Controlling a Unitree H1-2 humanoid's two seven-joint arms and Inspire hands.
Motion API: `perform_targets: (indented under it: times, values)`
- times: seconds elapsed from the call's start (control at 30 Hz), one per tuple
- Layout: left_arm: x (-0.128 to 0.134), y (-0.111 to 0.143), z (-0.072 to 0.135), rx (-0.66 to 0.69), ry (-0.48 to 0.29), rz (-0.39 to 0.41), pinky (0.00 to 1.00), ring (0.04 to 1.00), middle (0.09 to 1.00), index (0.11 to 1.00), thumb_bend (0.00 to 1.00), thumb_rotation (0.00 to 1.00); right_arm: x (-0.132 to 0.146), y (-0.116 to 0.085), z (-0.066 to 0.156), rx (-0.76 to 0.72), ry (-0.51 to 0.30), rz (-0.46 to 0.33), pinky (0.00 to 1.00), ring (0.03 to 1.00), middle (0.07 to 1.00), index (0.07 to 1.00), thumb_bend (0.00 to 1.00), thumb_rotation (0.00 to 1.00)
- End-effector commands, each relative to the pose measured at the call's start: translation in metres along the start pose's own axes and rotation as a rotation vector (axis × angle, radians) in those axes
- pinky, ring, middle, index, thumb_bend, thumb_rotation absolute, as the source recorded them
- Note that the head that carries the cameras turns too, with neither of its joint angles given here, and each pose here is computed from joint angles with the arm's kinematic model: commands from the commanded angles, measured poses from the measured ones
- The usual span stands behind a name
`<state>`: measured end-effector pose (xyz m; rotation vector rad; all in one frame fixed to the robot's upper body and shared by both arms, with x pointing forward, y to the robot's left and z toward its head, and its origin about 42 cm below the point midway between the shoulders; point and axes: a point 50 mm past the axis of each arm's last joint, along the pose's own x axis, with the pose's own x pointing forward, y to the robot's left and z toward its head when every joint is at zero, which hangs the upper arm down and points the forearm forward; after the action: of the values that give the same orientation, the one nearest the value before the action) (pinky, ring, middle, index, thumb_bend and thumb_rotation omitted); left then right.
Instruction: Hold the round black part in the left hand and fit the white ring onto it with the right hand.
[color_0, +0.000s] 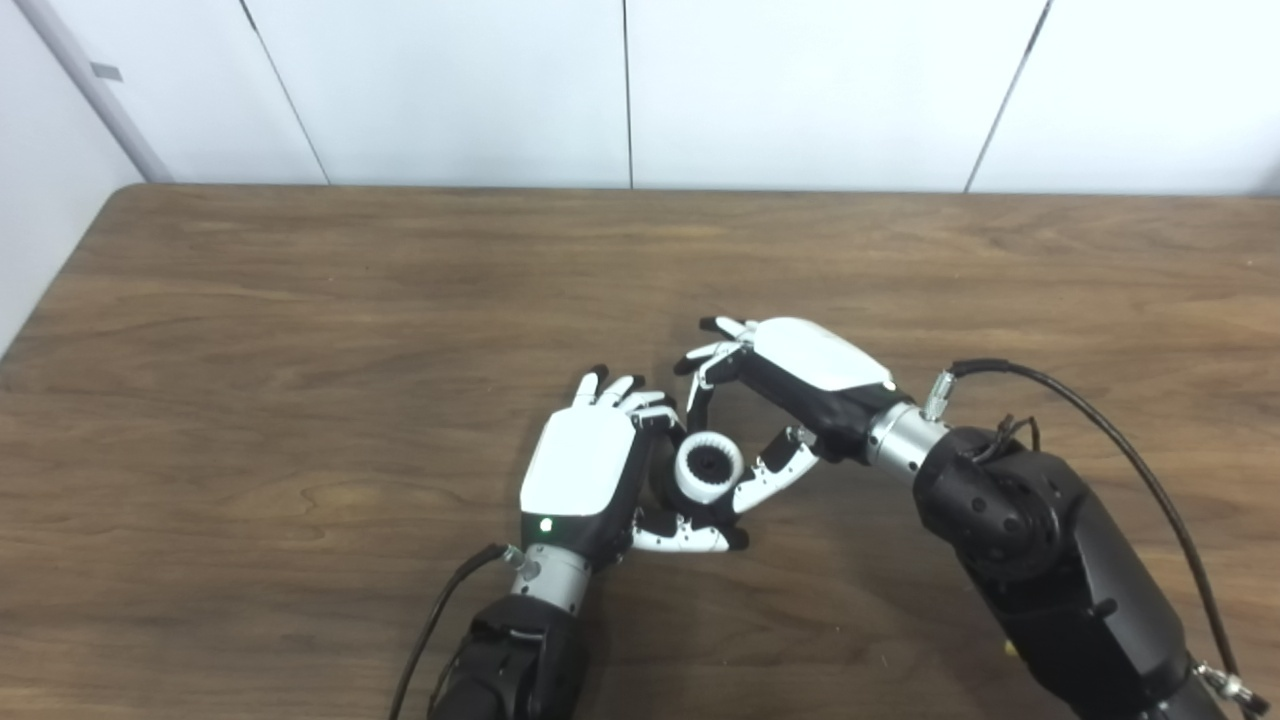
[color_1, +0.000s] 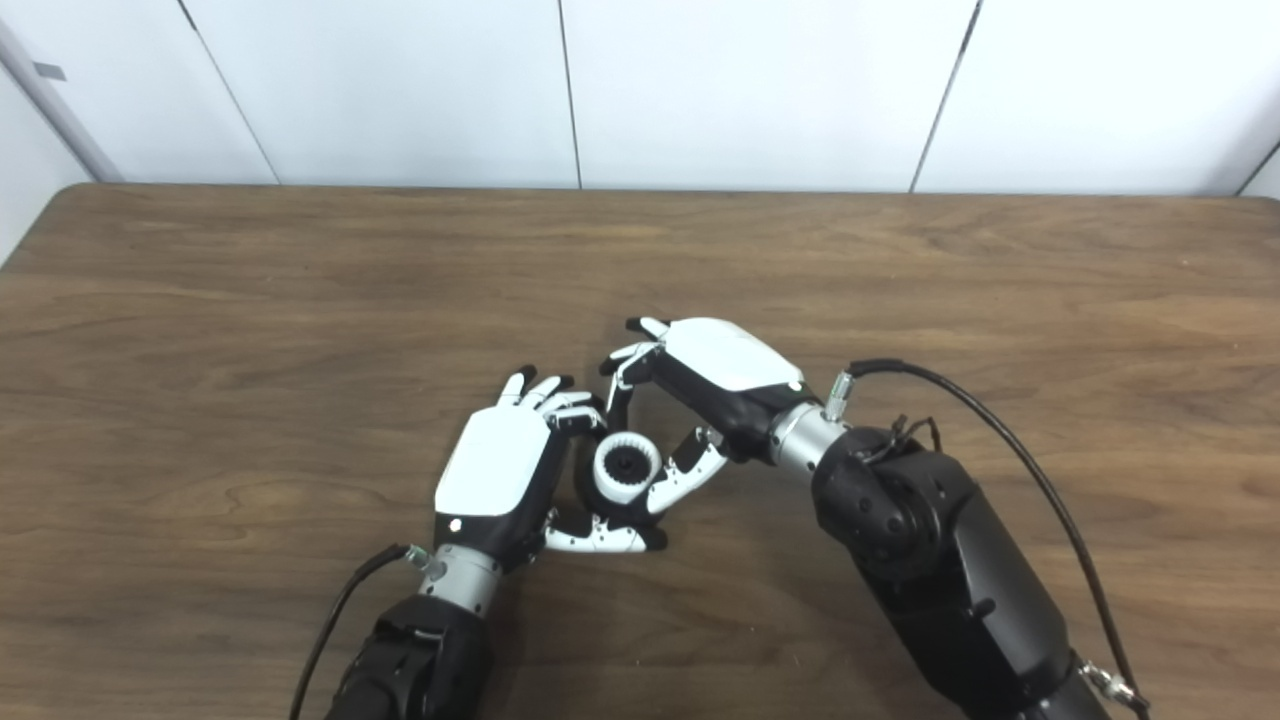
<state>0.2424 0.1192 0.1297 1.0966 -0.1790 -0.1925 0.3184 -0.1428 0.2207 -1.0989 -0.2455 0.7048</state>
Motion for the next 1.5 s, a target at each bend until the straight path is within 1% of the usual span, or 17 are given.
perform_targets:
  times: [0.0,0.33,0.37,0.4,0.5,0.57,0.73,0.93,1.1,1.2,1.33,1.4,1.47]
  values:
    - [-0.001,-0.001,0.004,0.011,-0.007,-0.018,1.00,0.905,0.793,0.485,0.52,0.05,0.001,-0.009,0.004,-0.032,-0.029,-0.045,1.00,0.980,0.835,0.482,0.52,0.15]
    - [-0.001,0.000,0.005,0.010,-0.008,-0.014,1.00,0.901,0.791,0.485,0.52,0.05,0.000,-0.015,0.003,-0.053,-0.011,-0.045,1.00,0.991,0.863,0.493,0.52,0.16]
    - [-0.001,0.000,0.005,0.007,-0.008,-0.014,1.00,0.901,0.792,0.485,0.52,0.05,-0.001,-0.015,0.003,-0.055,-0.006,-0.043,1.00,0.995,0.871,0.548,0.72,0.26]
    - [-0.001,0.000,0.005,0.005,-0.008,-0.014,1.00,0.901,0.792,0.485,0.52,0.05,-0.001,-0.016,0.003,-0.056,-0.004,-0.042,1.00,0.998,0.884,0.590,0.85,0.32]
    - [-0.001,0.000,0.005,0.003,-0.007,-0.015,1.00,0.902,0.792,0.485,0.52,0.05,-0.002,-0.016,0.002,-0.062,-0.005,-0.045,1.00,1.000,0.919,0.642,0.96,0.37]
    - [-0.001,0.000,0.004,0.008,-0.008,-0.014,1.00,0.901,0.790,0.485,0.52,0.05,-0.002,-0.016,0.002,-0.067,-0.010,-0.051,1.00,1.000,0.938,0.659,0.99,0.39]
    - [-0.001,0.000,0.004,0.011,-0.007,-0.014,1.00,0.900,0.789,0.485,0.52,0.05,-0.003,-0.018,0.001,-0.068,-0.017,-0.061,1.00,1.000,0.973,0.677,1.00,0.42]
    - [-0.001,0.000,0.003,0.006,-0.009,-0.014,1.00,0.899,0.787,0.485,0.52,0.05,-0.003,-0.017,-0.001,-0.059,-0.003,-0.063,1.00,1.000,0.966,0.637,1.00,0.40]
    - [-0.002,0.001,0.002,0.007,-0.008,-0.015,1.00,0.899,0.789,0.485,0.52,0.05,-0.004,-0.017,-0.002,-0.059,-0.008,-0.070,1.00,1.000,0.955,0.613,1.00,0.38]
    - [-0.001,0.001,0.002,0.014,-0.010,-0.012,1.00,0.896,0.789,0.484,0.52,0.05,-0.004,-0.021,-0.004,-0.068,-0.002,-0.077,1.00,1.000,0.954,0.611,1.00,0.39]
    - [-0.002,0.002,0.000,0.018,-0.009,-0.014,1.00,0.897,0.791,0.484,0.52,0.05,-0.007,-0.030,-0.009,-0.076,0.026,-0.094,1.00,1.000,0.961,0.621,1.00,0.40]
    - [-0.002,0.002,-0.001,0.023,-0.010,-0.013,1.00,0.895,0.790,0.485,0.52,0.05,-0.009,-0.035,-0.011,-0.081,0.046,-0.100,1.00,1.000,0.957,0.638,1.00,0.41]
    - [-0.002,0.003,-0.002,0.022,-0.008,-0.011,1.00,0.890,0.786,0.485,0.52,0.05,-0.011,-0.040,-0.014,-0.084,0.062,-0.106,1.00,1.000,0.960,0.676,1.00,0.41]
